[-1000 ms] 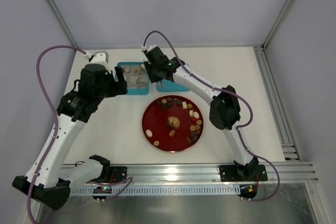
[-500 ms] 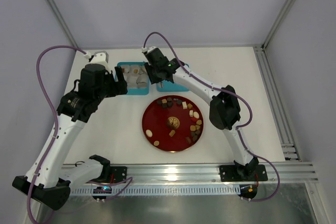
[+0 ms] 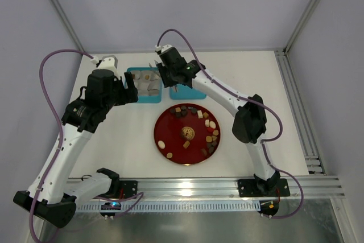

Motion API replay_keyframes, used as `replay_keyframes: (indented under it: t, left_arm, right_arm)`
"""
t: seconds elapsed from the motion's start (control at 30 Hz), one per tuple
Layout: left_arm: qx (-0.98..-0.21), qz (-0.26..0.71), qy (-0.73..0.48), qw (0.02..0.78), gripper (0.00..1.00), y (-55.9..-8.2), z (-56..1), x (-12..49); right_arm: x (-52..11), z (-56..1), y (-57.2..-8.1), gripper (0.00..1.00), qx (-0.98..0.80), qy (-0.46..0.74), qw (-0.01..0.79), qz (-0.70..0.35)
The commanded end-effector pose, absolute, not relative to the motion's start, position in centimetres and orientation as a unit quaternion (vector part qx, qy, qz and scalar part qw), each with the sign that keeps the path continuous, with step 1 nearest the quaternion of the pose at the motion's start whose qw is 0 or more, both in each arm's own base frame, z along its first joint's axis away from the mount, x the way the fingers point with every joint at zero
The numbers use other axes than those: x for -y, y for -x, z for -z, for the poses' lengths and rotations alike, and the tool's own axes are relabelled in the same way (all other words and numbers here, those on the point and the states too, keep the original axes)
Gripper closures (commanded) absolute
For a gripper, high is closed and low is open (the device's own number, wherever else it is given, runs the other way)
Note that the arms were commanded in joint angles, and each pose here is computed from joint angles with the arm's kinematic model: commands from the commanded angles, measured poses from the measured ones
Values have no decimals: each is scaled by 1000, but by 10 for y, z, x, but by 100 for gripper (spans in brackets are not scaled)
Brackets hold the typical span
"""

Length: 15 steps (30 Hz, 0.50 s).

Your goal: Pack the chocolate

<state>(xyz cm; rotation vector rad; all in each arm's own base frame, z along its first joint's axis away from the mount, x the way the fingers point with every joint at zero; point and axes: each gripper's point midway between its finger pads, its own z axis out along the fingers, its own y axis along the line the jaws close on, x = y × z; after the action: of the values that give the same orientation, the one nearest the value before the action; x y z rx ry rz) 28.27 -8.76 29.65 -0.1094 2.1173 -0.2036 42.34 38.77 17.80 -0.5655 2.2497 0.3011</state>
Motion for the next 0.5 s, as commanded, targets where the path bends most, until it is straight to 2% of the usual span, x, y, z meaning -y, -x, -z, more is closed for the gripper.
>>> replay_keyframes:
  t: [0.0,0.07,0.1,0.17,0.2,0.23,0.47]
  left_arm:
    - [-855,83,47,510,18,-285,-316,84]
    - [-854,85,47,511,18,-285,-317,85]
    - [-854,86,47,510,18,-286,-317,85]
    - [-854,88,47,511,18,-287,-318,86]
    - [-853,90,48,513,18,-287,-319,87]
    - [-853,89,48,512,18,-288,-319,87]
    - [-853,94,52,510,18,-290,-318,89]
  right_arm:
    - [-367,-271,-399,61,-857,197,451,-150]
    - [-352,-261,-382,61,-868,198,432,-141]
    - [-341,-278,-371,61,-864,190,441,-147]
    - [-323,-260,-350,61,-881,193,414,-127]
    - [-312,-276,-338,61,-875,188,424,-137]
    - [-303,-258,-326,61,-887,185,403,-128]
    - [-273,-227,-218,61,-912,216,324,-132]
